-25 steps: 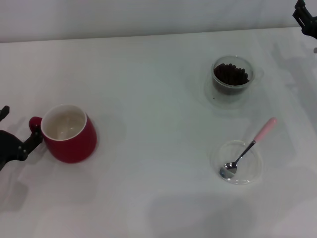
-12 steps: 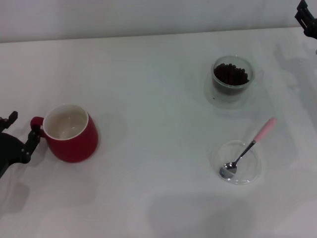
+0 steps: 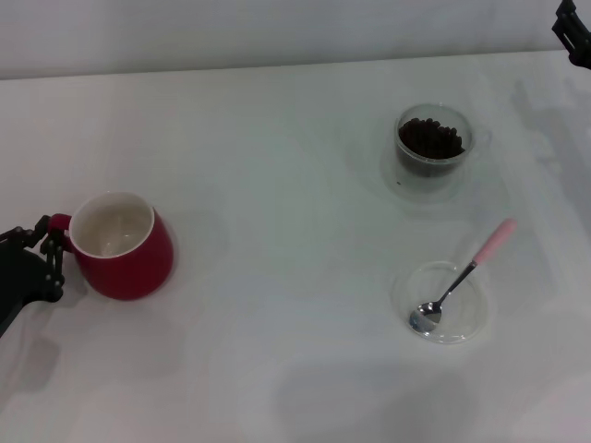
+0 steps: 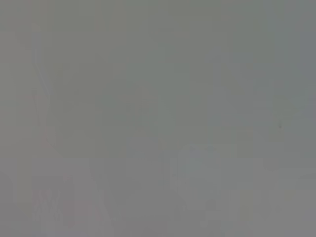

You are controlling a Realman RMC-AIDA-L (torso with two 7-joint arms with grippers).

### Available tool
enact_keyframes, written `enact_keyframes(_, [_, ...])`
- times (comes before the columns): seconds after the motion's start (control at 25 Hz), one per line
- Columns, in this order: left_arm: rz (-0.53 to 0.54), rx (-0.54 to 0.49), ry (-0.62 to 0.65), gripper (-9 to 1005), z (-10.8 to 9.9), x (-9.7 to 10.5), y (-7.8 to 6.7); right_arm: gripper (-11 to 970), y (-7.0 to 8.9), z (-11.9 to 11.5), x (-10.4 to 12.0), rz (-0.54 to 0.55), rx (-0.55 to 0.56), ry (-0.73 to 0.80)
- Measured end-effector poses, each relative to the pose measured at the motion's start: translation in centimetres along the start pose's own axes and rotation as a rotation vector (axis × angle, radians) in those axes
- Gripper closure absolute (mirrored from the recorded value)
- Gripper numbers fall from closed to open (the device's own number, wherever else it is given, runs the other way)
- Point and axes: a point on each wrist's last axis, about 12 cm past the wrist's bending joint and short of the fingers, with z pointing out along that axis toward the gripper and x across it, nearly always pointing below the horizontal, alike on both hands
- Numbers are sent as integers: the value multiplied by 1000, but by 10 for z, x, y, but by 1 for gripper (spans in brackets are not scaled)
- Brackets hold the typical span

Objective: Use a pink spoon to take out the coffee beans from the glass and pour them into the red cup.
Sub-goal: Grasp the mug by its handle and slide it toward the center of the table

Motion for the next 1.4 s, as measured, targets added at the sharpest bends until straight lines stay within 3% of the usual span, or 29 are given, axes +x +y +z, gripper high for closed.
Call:
enact_keyframes(0.16, [0, 1, -3, 878, 1, -1, 0, 131, 0, 1, -1, -1, -2, -3])
enact_keyframes(0.8, [-34, 52, -47, 913, 14, -12, -18, 133, 2, 3, -3, 0, -7, -8])
enact_keyframes(1.4, [-4, 199, -53, 914, 32, -23, -46, 135, 4, 4, -3, 1, -11, -11])
